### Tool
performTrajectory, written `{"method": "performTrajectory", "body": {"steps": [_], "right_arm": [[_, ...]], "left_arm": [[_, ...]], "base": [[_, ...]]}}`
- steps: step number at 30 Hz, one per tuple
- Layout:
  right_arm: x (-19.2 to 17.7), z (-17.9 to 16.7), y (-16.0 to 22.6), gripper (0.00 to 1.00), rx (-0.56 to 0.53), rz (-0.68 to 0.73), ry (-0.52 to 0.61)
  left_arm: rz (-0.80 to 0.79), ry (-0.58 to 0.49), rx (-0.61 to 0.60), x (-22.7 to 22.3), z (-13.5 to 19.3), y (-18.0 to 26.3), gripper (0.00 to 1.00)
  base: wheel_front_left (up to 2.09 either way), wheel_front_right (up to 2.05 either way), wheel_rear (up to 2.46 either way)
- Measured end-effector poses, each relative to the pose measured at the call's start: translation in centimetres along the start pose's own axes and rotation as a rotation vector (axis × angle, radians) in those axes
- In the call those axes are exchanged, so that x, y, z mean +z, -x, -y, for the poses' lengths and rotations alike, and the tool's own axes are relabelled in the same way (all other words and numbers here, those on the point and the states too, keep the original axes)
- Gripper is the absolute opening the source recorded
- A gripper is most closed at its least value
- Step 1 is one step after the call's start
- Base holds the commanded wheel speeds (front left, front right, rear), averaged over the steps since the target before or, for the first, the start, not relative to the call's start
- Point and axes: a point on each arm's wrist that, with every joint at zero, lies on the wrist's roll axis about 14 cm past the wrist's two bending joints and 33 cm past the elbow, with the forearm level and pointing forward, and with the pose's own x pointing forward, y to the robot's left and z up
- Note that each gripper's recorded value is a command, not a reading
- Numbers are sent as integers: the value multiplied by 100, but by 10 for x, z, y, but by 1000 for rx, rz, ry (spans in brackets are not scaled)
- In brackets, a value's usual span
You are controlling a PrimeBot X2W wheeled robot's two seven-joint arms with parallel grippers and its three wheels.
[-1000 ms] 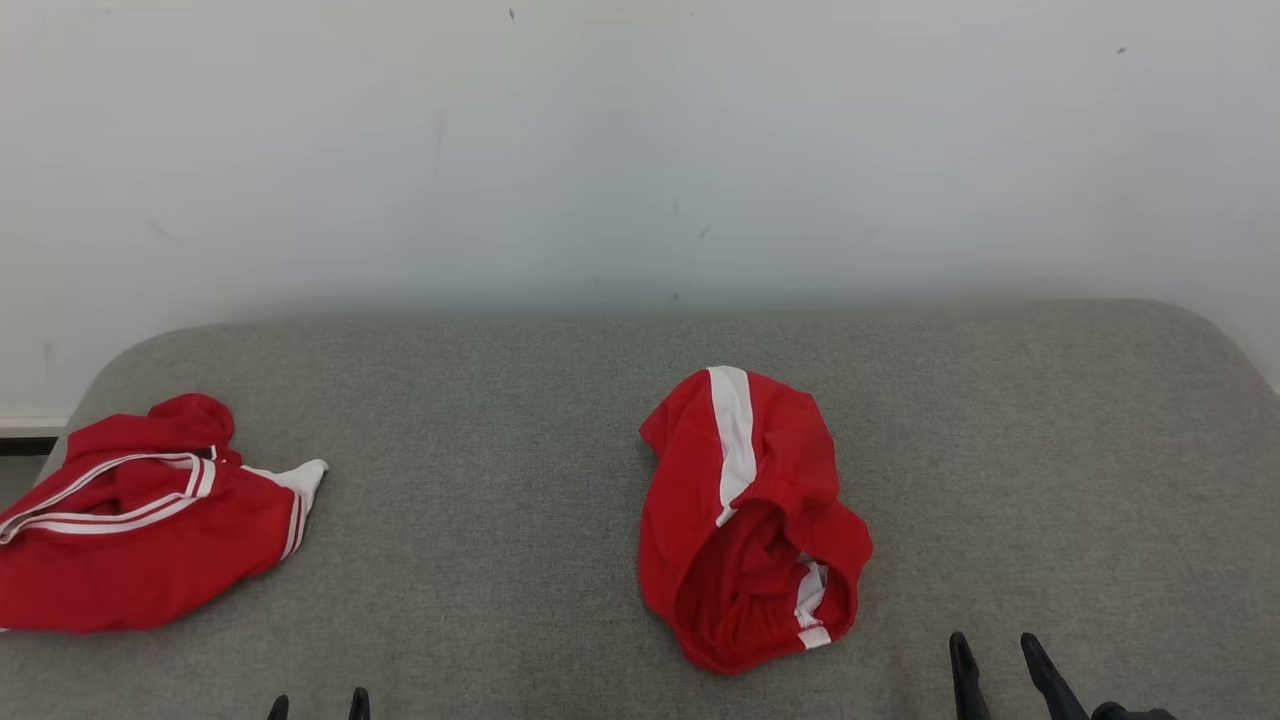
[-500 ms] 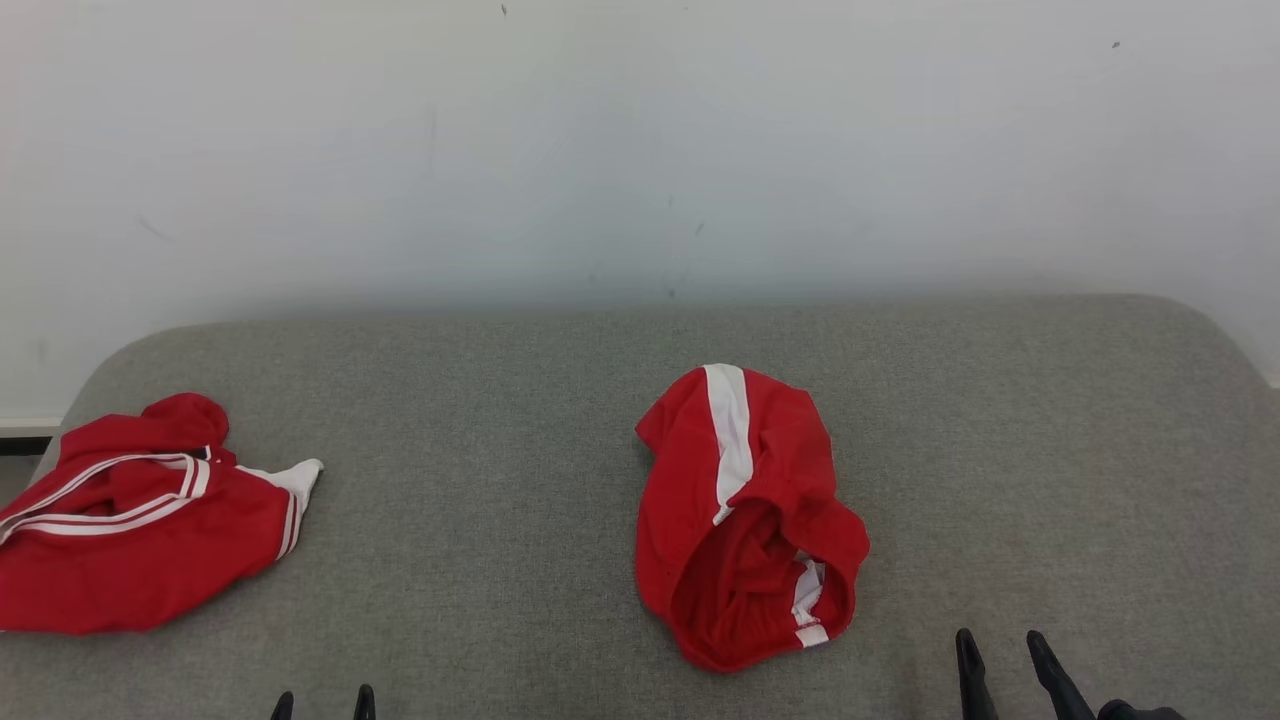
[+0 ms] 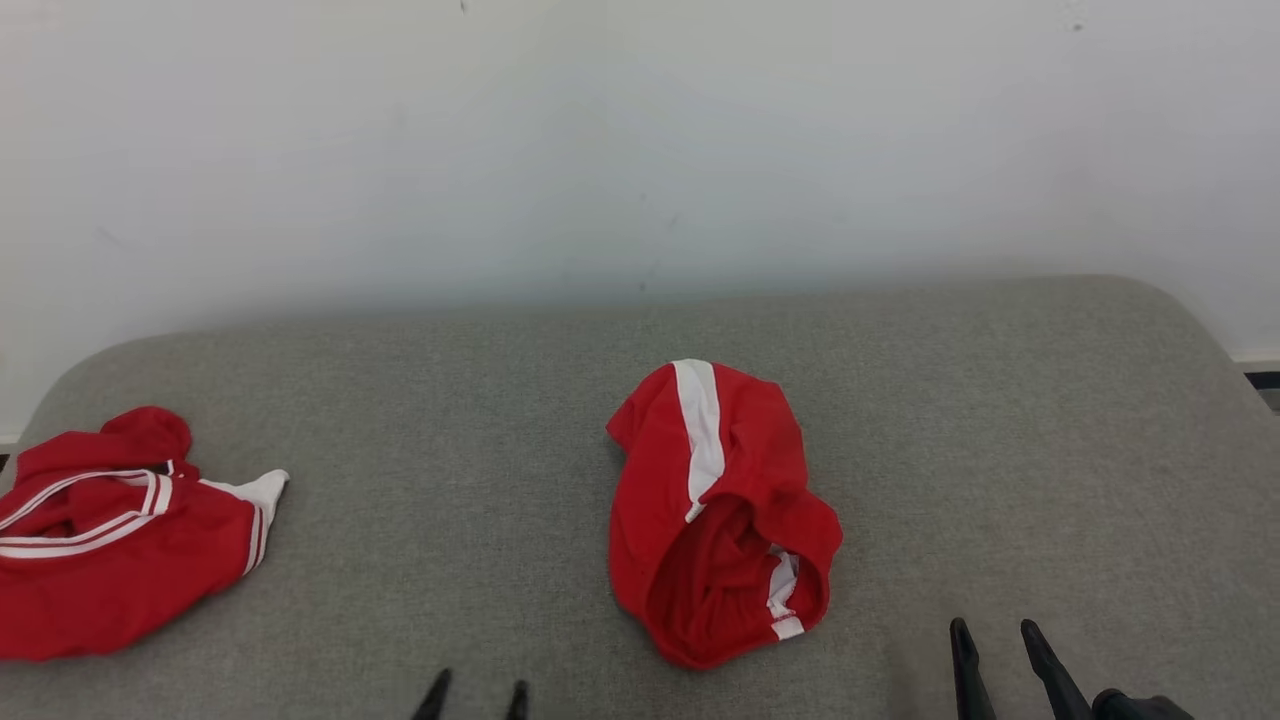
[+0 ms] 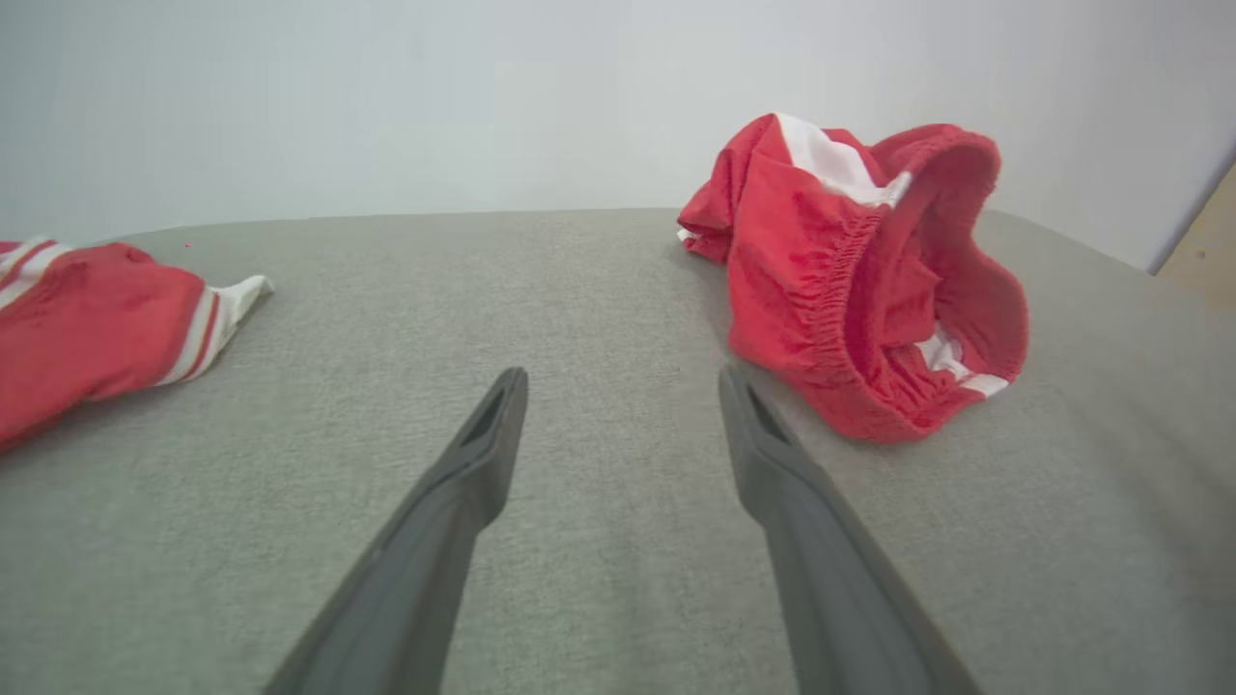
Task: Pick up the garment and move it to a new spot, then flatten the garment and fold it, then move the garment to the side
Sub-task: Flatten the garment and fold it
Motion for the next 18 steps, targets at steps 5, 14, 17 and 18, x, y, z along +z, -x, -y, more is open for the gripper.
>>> {"method": "performTrajectory", "body": {"steps": [5, 14, 17, 18], "right_arm": [[2, 12, 6, 100, -42, 9, -4], [8, 39, 22, 100, -141, 28, -9], [7, 54, 33, 100, -200, 29, -11], [7, 59, 38, 100, -220, 30, -13]], "left_arm": [[-82, 27, -264, -12, 79, -23, 100], [-214, -40, -505, -34, 140, -51, 100], [-262, -68, -546, -47, 149, -61, 100], [-279, -79, -558, -51, 152, -64, 100]], "base": [[0, 0, 0], [0, 0, 0], [0, 0, 0], [0, 0, 0]]}}
